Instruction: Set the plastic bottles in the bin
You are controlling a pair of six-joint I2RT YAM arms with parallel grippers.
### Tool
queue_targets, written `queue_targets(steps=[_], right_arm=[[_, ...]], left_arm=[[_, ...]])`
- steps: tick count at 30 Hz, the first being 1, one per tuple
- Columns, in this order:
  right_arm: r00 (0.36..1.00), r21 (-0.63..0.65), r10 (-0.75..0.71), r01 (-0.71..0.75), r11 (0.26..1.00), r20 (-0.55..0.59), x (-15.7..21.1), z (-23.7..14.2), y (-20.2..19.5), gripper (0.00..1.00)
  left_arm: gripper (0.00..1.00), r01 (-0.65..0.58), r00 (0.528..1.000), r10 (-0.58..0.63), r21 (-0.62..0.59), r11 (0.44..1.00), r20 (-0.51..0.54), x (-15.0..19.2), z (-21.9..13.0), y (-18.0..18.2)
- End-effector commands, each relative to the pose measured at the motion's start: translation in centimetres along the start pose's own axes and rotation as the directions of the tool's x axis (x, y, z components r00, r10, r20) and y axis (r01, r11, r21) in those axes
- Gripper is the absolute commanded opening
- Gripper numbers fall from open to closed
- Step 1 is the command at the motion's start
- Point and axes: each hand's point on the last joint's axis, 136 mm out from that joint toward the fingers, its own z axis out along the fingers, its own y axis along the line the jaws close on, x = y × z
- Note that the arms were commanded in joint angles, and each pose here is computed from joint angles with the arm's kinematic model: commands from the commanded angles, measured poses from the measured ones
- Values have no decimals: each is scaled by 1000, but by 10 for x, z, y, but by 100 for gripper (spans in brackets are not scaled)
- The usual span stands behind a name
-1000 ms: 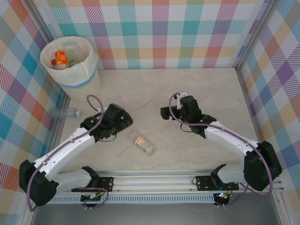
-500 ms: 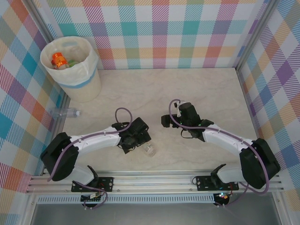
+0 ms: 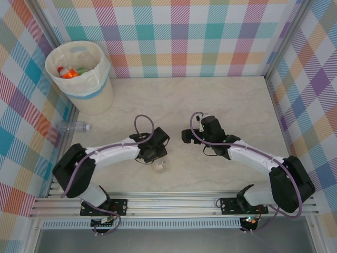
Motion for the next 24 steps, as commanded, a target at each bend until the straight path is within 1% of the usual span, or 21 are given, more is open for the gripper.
queue_targets(steps=[1,2,4,6,8,9,12,14,18,20,22,24], right_arm=[[997,-2,-24,25,1000,76,-20,-8,5,100],[996,-4,-28,28,1000,86,-24,-8,6,100],[994,-15,-31,33,999,102,-30,-8,10,100],[993,-28,-30,34,999,117,-37,-8,14,100],[992,-40,-29,35,999,125,-41,-7,18,99],[992,-46,-28,34,998,127,-43,-7,19,99],[992,-59,-11,18,998,128,-47,-5,23,99],[991,-72,2,7,997,131,-49,-6,26,99],[990,-86,21,-9,996,137,-51,-10,28,99],[989,-84,25,-13,996,142,-51,-12,27,99],[989,-83,31,-19,996,144,-52,-14,27,99],[988,-86,43,-30,996,150,-53,-17,27,99]], left_arm=[[54,-22,957,12,30,999,291,-101,-77,15],[54,-5,931,-9,39,999,364,-131,-103,26],[55,19,858,-33,32,999,513,-185,-159,48],[56,33,746,-21,-5,999,666,-234,-222,66],[56,58,655,-49,14,998,754,-270,-266,74],[56,62,622,-62,29,998,781,-286,-284,76],[56,100,563,-76,23,995,823,-328,-312,82],[57,134,530,-116,52,990,840,-354,-320,90],[56,199,486,-222,140,970,845,-402,-322,107],[56,230,470,-249,154,961,847,-423,-318,115],[56,282,442,-288,173,944,850,-441,-314,127],[60,313,414,-320,197,929,852,-459,-308,134]])
